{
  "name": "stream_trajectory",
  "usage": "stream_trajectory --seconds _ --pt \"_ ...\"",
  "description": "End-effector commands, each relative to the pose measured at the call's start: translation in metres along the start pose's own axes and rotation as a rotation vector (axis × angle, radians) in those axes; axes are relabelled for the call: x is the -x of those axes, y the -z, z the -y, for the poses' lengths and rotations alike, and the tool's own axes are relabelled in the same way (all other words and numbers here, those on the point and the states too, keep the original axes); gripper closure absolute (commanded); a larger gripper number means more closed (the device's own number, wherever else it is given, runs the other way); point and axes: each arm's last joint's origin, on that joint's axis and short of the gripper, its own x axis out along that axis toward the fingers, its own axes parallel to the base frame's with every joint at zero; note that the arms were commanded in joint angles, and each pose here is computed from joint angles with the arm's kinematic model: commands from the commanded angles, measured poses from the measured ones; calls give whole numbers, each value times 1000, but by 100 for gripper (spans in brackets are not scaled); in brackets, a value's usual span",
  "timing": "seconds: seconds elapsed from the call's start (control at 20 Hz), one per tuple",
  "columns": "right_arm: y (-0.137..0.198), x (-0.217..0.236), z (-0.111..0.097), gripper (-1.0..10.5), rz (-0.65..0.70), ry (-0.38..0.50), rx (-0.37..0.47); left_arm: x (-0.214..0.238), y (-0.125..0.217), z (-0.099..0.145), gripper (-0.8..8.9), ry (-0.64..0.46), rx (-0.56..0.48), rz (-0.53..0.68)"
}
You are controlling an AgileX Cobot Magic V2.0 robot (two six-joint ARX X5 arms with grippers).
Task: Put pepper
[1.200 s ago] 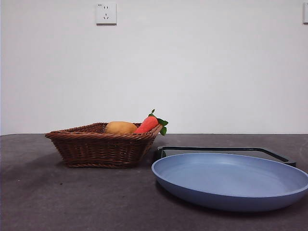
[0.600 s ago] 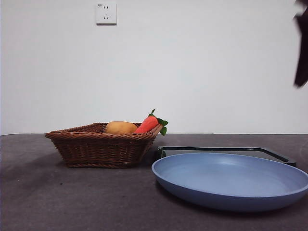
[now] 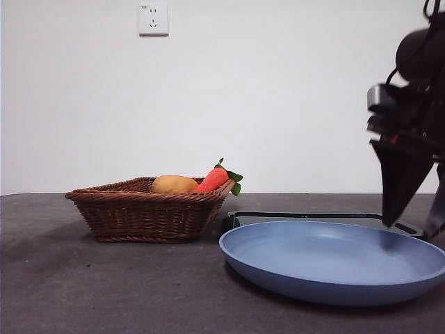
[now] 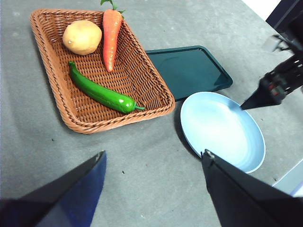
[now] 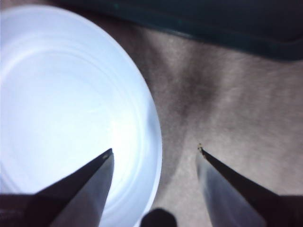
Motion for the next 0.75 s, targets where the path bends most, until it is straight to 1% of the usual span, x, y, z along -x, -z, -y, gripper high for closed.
stream_trajectory --seconds 0.05,0.2,0.4,0.5,0.6,0.75 --pt "-6 -10 1 678 -18 -3 24 2 -4 1 461 2 -14 14" --pt "-7 -19 2 754 -38 -6 25 2 -4 1 461 2 -14 15" --pt "-7 -21 3 892 -43 -8 22 2 -4 1 461 2 -11 15" --pt "-7 -21 3 944 -43 -7 20 2 -4 1 461 1 12 17" --pt "-7 -21 3 944 -43 -4 15 2 -4 1 461 -3 15 17" --pt "-6 -15 2 944 -30 -4 -4 -2 -8 -1 461 -3 61 17"
